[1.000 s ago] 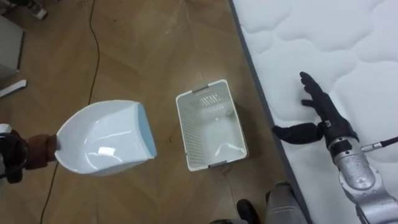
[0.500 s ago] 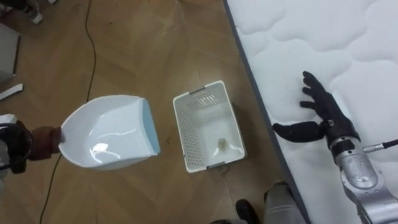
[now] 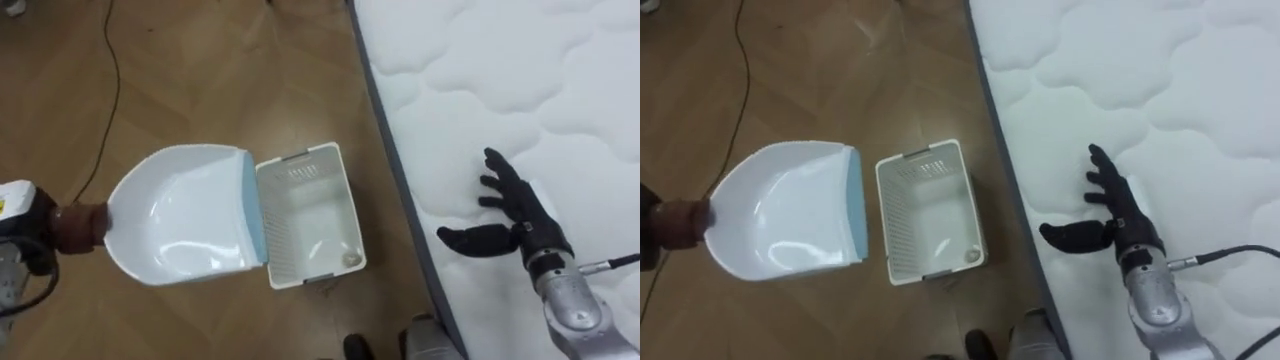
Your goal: Clean bed
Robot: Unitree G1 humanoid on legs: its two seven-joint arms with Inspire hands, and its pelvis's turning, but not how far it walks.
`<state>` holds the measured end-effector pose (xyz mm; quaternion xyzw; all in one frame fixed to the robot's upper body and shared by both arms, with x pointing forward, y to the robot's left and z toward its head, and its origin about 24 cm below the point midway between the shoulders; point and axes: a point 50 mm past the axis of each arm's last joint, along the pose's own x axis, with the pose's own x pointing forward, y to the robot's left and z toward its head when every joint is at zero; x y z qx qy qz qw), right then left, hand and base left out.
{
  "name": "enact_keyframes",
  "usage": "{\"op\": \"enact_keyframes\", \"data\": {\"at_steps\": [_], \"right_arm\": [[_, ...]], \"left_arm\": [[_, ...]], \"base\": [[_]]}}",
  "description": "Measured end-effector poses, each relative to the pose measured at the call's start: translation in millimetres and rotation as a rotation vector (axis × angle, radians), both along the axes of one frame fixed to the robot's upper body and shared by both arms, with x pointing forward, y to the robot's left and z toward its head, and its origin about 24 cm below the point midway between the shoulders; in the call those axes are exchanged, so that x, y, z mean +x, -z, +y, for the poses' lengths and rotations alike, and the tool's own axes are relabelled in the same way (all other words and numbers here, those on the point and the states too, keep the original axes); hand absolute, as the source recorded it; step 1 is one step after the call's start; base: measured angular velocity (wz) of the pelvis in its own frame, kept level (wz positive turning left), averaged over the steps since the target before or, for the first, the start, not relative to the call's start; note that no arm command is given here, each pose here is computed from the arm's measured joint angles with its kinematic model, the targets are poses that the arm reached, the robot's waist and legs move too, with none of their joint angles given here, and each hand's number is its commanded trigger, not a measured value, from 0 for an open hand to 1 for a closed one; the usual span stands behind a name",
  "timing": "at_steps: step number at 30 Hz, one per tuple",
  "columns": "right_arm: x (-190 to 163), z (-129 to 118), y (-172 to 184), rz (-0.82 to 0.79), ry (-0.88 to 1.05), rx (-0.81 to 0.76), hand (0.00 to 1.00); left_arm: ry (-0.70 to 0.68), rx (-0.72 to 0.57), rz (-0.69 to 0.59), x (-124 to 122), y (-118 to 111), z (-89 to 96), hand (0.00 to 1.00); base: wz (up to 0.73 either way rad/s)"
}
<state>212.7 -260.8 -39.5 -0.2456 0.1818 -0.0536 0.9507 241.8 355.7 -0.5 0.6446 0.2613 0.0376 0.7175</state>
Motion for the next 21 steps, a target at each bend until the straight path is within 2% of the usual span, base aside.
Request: {"op": "enact_keyframes", "data": {"at_steps": [5,8,11,16,21], "right_arm": [[-12.3,-4.0,6.8,0.036,0.027,-0.009,0.00],[-19.4,-11.8,8.7,0.046,0.082,-0.023,0.00],[-20.1,-11.6,6.3,0.029,0.101,-0.025,0.00],[-28.6,-5.4,5.7,0.024,0.099,-0.013,0.00],[-28.2,-7.9,6.3,0.035,0.137,-0.012,0.00]], "left_arm": [[0.115,-0.045,-0.108,5.0,-11.5,-21.8,1.00],[0.172,-0.076,-0.184,13.1,-23.4,-35.4,1.00],[0.155,-0.104,-0.258,8.0,-29.1,-36.5,1.00],[0.158,-0.151,-0.396,3.7,-38.7,-49.5,1.00],[0.120,-0.265,-0.436,3.5,-32.4,-60.2,1.00]], "base": [[-0.15],[-0.52],[-1.18],[-1.29],[-1.21]]}}
